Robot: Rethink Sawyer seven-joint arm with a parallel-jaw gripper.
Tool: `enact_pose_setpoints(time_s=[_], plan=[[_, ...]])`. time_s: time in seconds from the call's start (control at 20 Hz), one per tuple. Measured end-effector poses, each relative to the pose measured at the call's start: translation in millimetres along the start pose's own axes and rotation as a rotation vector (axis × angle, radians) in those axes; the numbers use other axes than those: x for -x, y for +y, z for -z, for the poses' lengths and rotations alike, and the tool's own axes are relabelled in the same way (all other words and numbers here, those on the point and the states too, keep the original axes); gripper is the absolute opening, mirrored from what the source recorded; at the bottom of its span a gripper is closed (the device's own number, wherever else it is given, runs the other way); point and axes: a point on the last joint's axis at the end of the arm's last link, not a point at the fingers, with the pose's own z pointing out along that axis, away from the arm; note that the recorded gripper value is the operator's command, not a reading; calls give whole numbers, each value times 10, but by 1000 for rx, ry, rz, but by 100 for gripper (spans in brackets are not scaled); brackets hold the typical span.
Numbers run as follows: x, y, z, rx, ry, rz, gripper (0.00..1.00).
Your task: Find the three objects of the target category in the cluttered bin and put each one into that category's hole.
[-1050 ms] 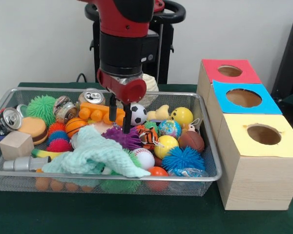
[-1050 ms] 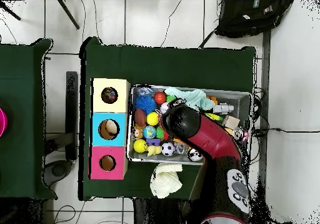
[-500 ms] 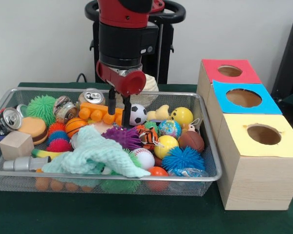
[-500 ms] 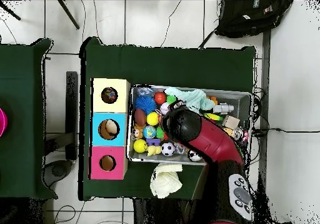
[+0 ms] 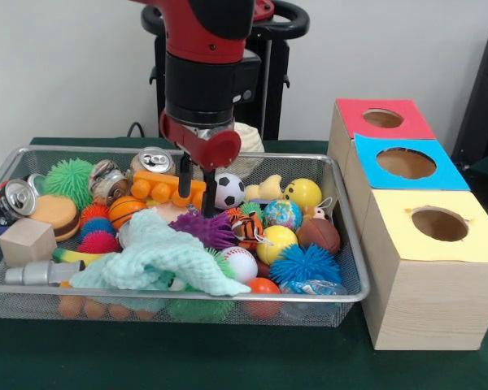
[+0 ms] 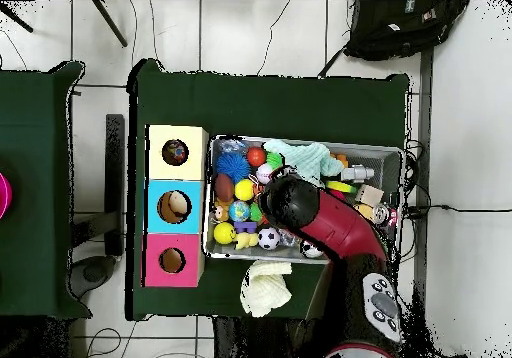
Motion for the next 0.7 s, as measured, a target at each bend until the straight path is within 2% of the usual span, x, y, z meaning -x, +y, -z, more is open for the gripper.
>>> enact_pose_setpoints(time_s=[0.35,0.7], plan=[[22,25,-160,-5,-4,6,100],[162,100,-118,9,-32,7,100]])
